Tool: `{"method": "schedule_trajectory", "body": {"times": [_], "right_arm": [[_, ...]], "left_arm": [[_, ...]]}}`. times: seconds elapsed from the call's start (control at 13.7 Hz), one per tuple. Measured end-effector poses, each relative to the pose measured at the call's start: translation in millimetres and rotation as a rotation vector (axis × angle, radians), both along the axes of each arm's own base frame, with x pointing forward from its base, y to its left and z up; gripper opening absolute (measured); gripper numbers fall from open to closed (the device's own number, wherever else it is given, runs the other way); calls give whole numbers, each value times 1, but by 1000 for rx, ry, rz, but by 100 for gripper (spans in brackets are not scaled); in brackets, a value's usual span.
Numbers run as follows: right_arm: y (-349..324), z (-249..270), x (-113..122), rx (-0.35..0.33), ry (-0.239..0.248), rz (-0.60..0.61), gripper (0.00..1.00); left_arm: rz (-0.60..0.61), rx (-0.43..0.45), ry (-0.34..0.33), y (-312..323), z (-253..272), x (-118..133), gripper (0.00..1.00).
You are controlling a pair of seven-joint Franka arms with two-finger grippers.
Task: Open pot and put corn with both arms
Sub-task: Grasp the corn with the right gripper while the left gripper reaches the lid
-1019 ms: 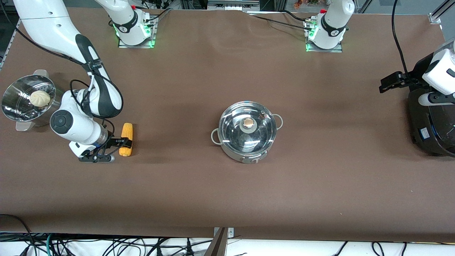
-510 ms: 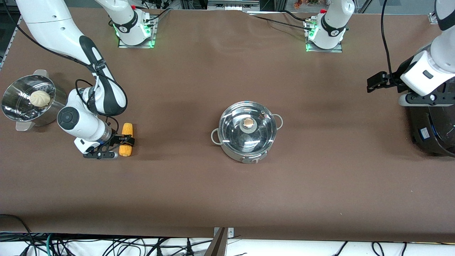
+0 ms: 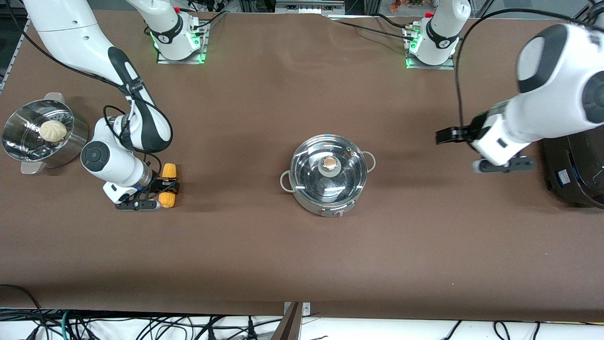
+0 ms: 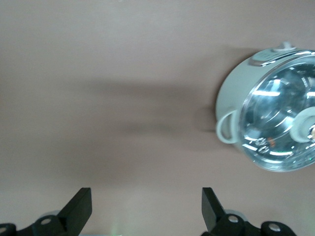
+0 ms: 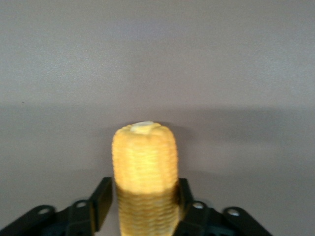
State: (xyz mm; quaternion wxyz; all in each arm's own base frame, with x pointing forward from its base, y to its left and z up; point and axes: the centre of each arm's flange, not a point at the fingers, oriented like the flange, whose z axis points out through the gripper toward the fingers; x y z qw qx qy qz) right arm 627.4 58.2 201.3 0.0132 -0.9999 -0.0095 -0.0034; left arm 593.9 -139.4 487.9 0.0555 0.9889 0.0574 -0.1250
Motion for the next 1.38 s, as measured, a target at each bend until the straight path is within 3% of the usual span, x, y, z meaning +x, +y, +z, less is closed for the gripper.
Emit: {"method": "schedule_trajectory", "body": {"times": [0.15,0.29,0.44,0.73,1.02,1.38], "right_arm": [[0,1,0,0,-2,0,41],[0,1,0,0,-2,1,38],[0,2,0,0,-4,1,28],[4,6,2,4,-15,6,27],[14,34,5,10,-27,22,27],[21,95,13,7,-2,35,27]], "left_arm": [[20,12,-7,-41,-16,0,98],[42,20,-1,-66,-26,-3,96],[57,24,2,-71,-26,-4,94],[153,44,1,-109,-33,-12,93],[224,79,-5,-181,-52,-35,95],[172,95,-79,-247,-97,-32,95]]}}
